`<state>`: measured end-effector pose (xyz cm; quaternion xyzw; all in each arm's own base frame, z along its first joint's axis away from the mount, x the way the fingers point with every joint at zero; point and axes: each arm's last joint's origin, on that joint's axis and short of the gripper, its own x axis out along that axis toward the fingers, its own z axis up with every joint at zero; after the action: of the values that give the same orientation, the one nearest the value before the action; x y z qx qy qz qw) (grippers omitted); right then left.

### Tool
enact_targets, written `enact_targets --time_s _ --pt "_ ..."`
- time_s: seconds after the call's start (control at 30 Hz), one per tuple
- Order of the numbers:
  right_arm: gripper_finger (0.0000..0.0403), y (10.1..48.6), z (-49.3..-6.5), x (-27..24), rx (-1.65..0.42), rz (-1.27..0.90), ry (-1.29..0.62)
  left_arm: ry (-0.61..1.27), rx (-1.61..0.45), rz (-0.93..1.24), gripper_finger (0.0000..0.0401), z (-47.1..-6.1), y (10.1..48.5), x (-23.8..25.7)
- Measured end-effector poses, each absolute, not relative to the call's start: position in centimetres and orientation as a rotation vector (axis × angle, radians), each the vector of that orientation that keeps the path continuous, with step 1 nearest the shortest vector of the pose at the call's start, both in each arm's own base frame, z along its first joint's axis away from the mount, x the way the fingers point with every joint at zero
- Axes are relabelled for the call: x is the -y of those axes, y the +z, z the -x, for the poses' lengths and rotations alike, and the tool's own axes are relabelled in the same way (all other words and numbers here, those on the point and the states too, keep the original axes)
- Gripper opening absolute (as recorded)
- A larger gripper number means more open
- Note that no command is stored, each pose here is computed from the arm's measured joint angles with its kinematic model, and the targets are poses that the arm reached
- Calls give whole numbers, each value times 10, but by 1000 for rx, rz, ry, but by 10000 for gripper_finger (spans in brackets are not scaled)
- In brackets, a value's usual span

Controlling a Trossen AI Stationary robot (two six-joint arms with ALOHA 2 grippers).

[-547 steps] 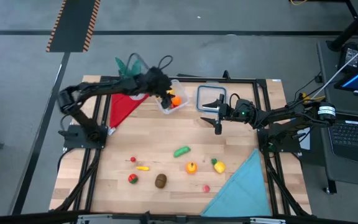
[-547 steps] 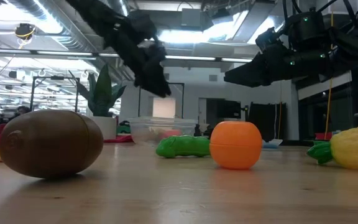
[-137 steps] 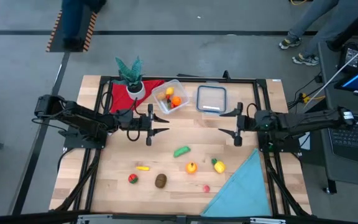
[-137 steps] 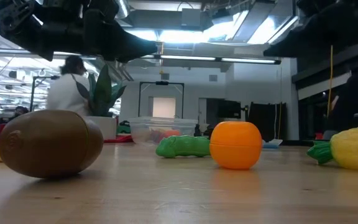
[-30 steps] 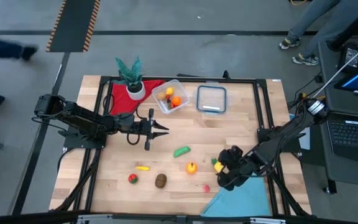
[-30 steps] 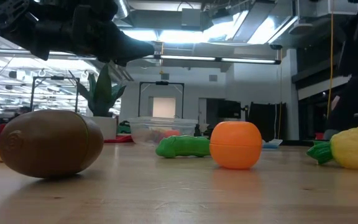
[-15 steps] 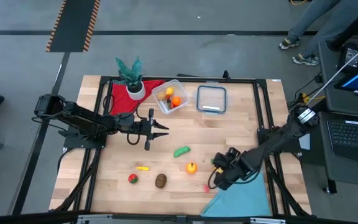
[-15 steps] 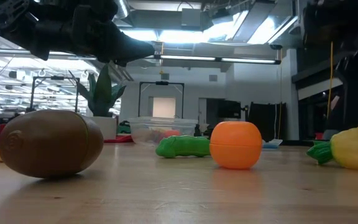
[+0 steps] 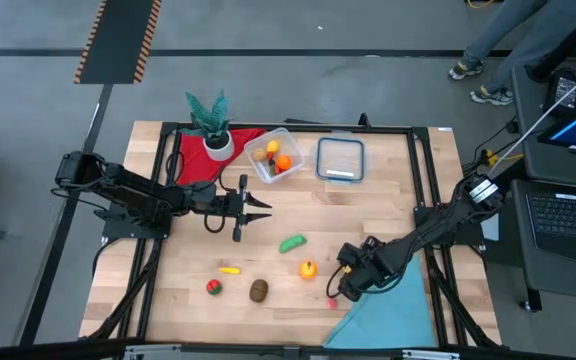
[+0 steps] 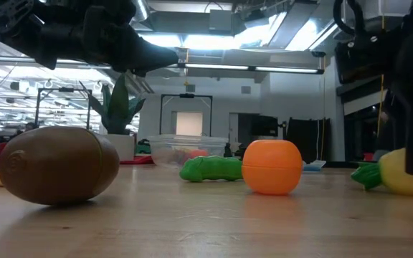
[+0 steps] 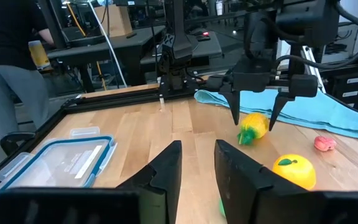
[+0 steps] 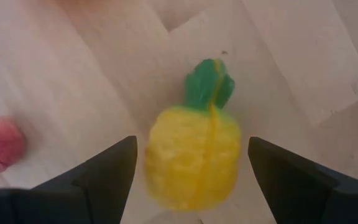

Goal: Pick and placing Produce into tupperware
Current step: Put the pineapple into the transparent bin

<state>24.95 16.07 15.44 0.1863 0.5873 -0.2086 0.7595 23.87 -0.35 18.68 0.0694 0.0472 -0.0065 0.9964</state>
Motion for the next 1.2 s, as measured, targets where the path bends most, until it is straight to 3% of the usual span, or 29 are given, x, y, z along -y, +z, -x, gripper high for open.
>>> enact_targets --time_s 1.2 --pt "310 134 -255 -156 -1358 -403 -521 -14 -98 -140 15 -239 186 4"
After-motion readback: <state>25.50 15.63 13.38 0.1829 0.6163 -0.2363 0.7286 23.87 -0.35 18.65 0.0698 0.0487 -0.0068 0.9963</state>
